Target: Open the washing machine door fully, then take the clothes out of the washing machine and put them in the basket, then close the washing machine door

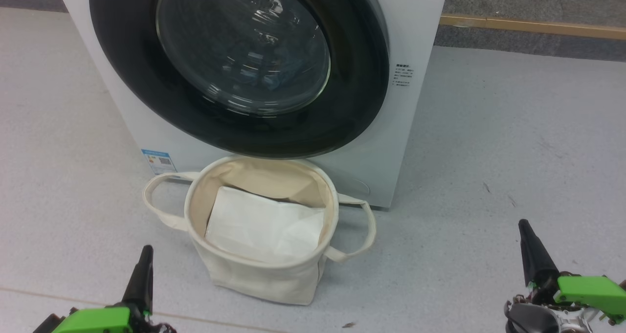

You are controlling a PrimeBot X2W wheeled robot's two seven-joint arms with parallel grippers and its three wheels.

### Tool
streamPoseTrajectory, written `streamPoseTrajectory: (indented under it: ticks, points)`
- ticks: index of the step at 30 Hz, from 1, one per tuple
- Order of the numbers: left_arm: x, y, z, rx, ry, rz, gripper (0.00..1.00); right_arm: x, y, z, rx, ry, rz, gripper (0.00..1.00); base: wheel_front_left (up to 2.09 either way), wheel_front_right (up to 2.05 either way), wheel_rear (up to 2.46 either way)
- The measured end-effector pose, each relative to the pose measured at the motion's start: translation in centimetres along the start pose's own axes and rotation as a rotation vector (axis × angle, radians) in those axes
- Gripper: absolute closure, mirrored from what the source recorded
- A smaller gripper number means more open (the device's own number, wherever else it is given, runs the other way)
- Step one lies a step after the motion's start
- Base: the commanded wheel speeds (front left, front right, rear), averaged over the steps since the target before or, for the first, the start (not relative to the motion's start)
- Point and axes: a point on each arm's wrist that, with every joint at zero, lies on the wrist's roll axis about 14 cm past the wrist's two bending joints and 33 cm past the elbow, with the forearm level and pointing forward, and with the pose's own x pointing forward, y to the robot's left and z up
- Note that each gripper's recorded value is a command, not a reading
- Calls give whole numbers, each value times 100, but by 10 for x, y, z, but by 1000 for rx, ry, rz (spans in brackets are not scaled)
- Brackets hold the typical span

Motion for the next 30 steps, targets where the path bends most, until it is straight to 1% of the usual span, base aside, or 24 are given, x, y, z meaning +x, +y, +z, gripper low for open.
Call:
streamPoseTrajectory:
  ticks: [30]
  points:
    - [0,0,0,0,0,0,100,0,0,0,0,0,0,100,0,0,0]
